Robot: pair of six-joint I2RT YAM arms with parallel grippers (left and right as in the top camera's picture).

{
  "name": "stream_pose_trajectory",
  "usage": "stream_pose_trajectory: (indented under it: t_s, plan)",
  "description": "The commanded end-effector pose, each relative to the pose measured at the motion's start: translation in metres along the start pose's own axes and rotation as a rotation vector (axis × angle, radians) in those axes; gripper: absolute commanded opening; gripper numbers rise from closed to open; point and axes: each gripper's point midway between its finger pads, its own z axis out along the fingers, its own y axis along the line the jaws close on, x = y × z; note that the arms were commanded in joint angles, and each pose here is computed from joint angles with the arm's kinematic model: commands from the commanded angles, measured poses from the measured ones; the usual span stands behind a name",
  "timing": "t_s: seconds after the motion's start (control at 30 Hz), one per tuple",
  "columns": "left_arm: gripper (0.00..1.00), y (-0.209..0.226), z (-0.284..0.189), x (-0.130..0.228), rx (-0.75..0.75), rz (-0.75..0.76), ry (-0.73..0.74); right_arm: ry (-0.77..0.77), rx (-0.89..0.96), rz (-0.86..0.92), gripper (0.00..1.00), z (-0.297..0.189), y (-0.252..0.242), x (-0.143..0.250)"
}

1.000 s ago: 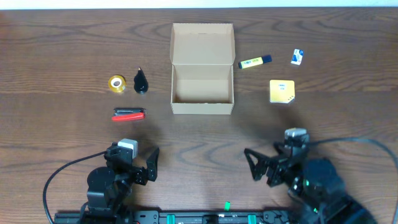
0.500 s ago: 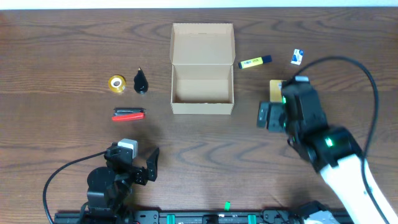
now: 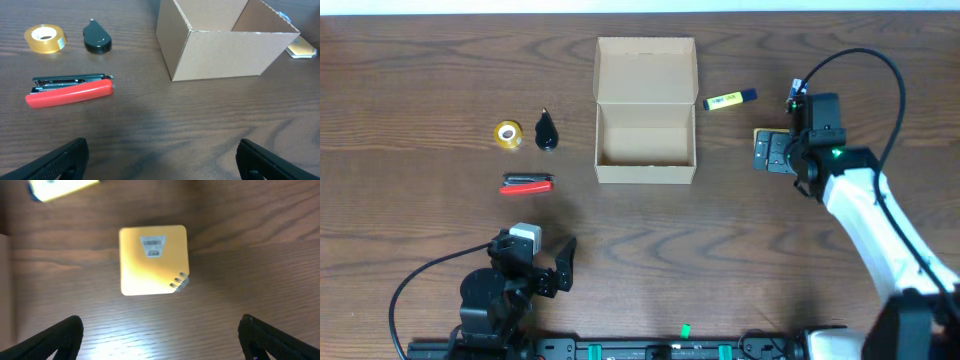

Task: Pack container
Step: 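Reach the right gripper to the yellow sticky-note pad and grasp it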

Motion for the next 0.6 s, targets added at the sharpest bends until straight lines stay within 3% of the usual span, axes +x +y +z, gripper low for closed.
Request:
stream_pose_trajectory:
  t_s: [0.0,0.3,0.57]
  plan:
    - [0.95,-0.003,0.002,0.004,0.020,-0.006,0.009,0.025,-0.001,-0.043,0.99,0.015,-0.003,-0.001]
    - [0.95,-0.003,0.002,0.004,0.020,-0.006,0.009,0.091,-0.001,-0.023,0.99,0.064,-0.006,0.011]
    - [0.95,-0.003,0.002,0.004,0.020,-0.006,0.009,0.019,-0.010,-0.043,0.99,0.084,-0.002,-0.005]
